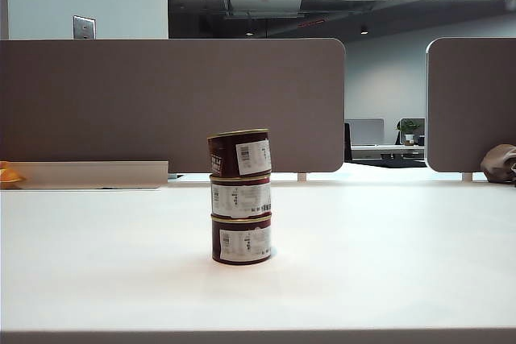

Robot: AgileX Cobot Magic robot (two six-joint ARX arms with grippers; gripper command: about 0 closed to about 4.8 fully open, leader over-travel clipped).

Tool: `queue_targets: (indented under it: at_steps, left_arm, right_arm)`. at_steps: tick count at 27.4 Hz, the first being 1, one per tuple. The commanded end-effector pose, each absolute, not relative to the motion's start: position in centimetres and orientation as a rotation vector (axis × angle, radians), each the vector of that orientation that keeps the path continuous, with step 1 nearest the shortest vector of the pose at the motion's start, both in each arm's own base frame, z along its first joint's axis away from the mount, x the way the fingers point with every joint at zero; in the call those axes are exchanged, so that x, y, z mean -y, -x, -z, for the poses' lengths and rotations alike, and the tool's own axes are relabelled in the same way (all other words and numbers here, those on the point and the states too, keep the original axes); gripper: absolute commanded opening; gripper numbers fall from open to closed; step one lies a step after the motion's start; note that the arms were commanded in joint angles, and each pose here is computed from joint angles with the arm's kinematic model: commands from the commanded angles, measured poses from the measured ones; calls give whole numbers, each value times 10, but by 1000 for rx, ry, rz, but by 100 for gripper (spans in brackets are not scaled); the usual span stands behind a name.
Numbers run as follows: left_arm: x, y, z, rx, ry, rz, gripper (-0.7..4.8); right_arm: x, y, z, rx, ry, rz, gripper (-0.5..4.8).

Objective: Pick up the cans one by one and stack them together.

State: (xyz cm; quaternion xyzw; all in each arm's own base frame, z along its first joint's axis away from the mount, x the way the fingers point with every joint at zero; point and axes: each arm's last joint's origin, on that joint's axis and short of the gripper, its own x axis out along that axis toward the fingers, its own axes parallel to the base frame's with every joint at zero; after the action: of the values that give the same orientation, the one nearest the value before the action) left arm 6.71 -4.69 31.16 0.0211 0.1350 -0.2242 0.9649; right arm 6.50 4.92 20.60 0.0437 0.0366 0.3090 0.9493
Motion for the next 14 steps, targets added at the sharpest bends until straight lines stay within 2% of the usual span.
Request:
queue_targets:
  at_steps: [1,6,9,14]
  left_arm:
    - [58,-79,-291,-212,-14,484,-6]
    - [68,-92,-256,-161,0,485,-6]
    - [72,-96,-231,-130,-53,491,-6]
    - [73,-98,-209,-175,-74,491,-6]
  right_arm:
    - [-52,-68,-197,-70,-91,-626,0]
    - [-53,-71,-187,-94,-82,-624,-1]
    - [-54,-72,-182,-109,-77,-623,-1]
    - [-56,-74,-170,-143,-65,-621,-1]
